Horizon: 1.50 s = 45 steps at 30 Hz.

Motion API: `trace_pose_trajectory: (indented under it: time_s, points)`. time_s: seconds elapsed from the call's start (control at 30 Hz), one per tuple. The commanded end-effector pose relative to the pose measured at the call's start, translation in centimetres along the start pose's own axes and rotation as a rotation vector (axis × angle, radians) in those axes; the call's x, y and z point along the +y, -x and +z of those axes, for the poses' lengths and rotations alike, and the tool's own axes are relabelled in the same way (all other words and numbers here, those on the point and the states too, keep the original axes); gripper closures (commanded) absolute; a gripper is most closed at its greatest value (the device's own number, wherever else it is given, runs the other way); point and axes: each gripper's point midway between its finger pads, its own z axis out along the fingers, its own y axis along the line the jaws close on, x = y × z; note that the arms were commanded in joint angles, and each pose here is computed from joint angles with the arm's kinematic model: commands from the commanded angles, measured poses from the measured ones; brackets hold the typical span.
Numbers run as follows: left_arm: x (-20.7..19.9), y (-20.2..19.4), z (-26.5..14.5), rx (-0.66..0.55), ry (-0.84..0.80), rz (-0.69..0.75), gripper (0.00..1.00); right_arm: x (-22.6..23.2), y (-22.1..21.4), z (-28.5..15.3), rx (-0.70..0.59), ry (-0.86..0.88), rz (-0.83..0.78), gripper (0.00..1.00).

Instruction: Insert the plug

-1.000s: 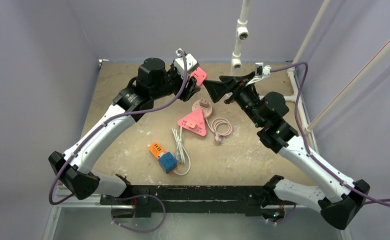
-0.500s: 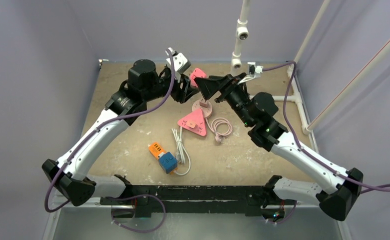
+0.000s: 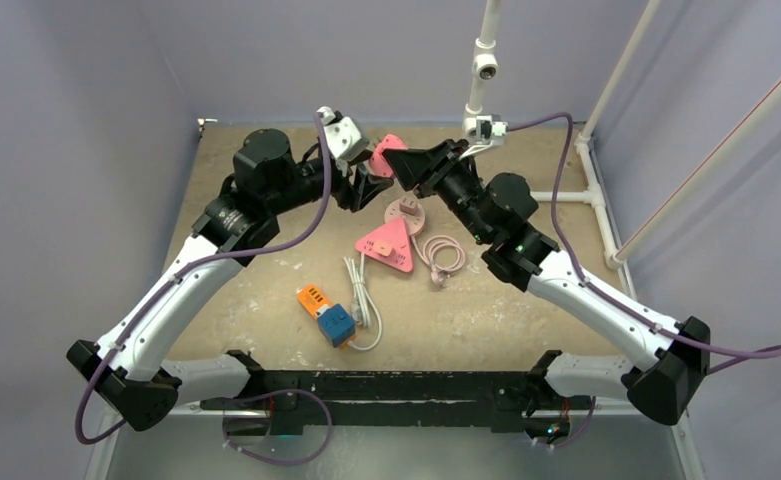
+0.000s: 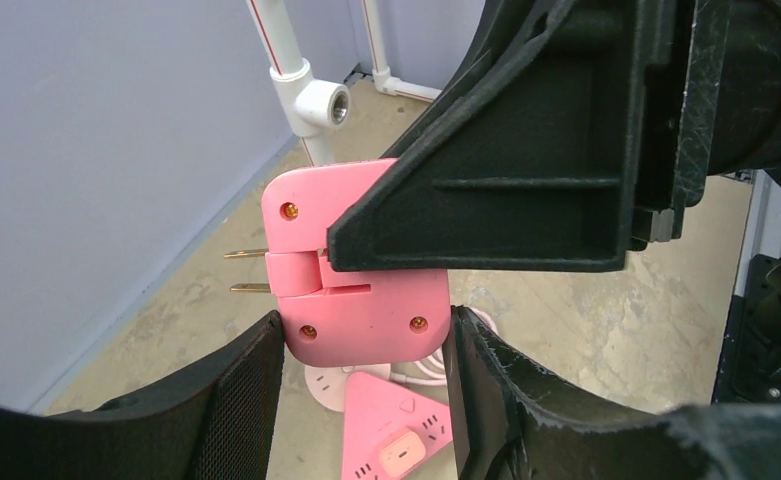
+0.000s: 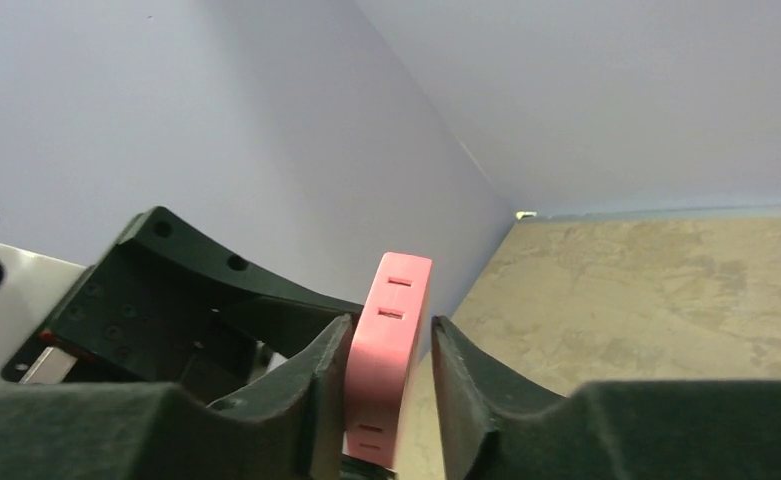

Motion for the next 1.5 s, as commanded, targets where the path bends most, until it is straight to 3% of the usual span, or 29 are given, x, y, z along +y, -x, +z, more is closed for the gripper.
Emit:
trace_pose_trajectory:
  time_s: [0.0, 0.07, 0.23, 0.3, 0.47, 0.63, 1.03, 1.37, 1.47]
  points:
    - [-0.1, 1.9, 0.2, -0.083, -0.018, 0.01, 0.98, 2.9, 1.9, 1.0, -0.041, 0.073, 0.014, 0.75]
    - [-0.4, 1.9, 0.4, -0.084, -0.034, 0.004, 0.76, 2.6, 1.8, 1.4, -0.035, 0.058, 0.003, 0.99]
    - [0.2, 2.0, -1.3, -0.062, 0.006, 0.131, 0.1, 1.7, 1.2, 1.3, 0.035, 0.037, -0.108, 1.0]
    - [0.4, 1.7, -2.7, -0.044, 0.027, 0.239, 0.03, 0.9, 1.6, 1.2, 0.063, 0.014, -0.176, 1.0]
    - [0.4, 1.4, -6.5, -0.047, 0.058, 0.594, 0.01, 1.7, 1.5, 0.4, 0.134, 0.08, -0.282, 1.0]
    - [0.6, 1.2, -6.8, -0.08, 0.071, 0.846, 0.01, 2.5, 0.0, 1.0, 0.2, 0.155, -0.327, 1.0]
    - [-0.4, 1.2, -4.5, -0.117, -0.045, 1.014, 0.01, 4.0, -1.9, 1.3, 0.303, 0.281, -0.399, 1.0]
    - [-0.8, 1.0, -4.1, -0.111, -0.098, 1.059, 0.01, 3.7, -3.8, 0.4, 0.39, 0.313, -0.429, 1.0]
    - [-1.2, 0.1, -4.0, -0.083, -0.145, 1.077, 0.1, 4.0, -3.7, 0.3, 0.393, 0.323, -0.432, 1.0]
